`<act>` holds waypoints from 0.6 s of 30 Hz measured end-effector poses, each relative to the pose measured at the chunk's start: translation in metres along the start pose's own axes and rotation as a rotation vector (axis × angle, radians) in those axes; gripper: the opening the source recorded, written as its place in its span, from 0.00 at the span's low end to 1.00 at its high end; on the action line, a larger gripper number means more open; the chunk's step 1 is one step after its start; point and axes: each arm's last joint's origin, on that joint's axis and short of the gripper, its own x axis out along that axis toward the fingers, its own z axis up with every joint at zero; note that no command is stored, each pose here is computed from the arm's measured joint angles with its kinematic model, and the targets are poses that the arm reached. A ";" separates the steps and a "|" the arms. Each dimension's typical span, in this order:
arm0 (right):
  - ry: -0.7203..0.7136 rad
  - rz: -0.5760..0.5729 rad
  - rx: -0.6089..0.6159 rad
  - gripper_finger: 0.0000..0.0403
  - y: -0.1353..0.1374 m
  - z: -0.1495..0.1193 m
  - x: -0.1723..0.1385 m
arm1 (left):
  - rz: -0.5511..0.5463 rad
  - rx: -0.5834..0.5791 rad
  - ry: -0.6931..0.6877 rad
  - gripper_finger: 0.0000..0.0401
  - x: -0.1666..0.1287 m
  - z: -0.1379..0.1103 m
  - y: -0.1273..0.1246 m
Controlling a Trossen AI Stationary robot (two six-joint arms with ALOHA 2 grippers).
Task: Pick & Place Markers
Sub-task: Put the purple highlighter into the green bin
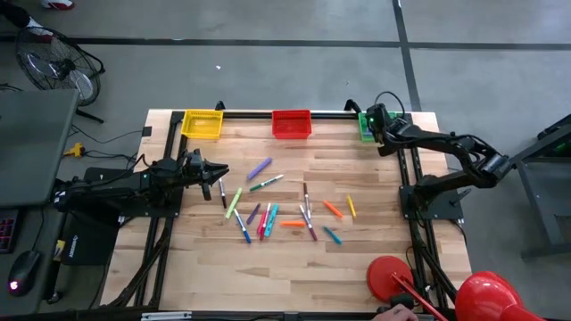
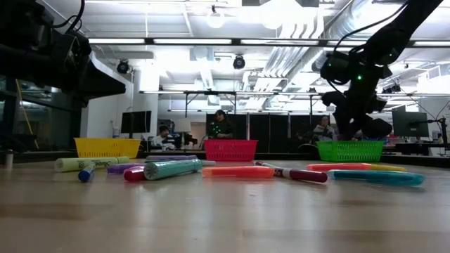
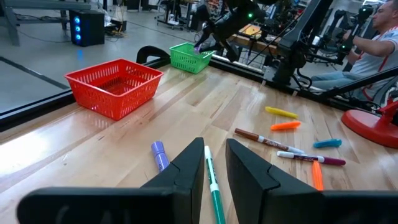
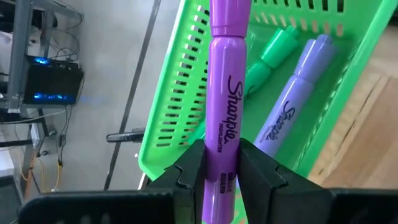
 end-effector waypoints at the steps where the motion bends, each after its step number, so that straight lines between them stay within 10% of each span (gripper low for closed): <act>1: -0.002 -0.001 0.002 0.16 0.000 0.001 0.000 | 0.000 0.000 0.000 0.16 0.000 0.000 0.000; 18: -0.007 -0.011 0.024 0.18 0.000 0.004 0.003 | -0.001 0.000 0.000 0.16 0.000 0.000 0.000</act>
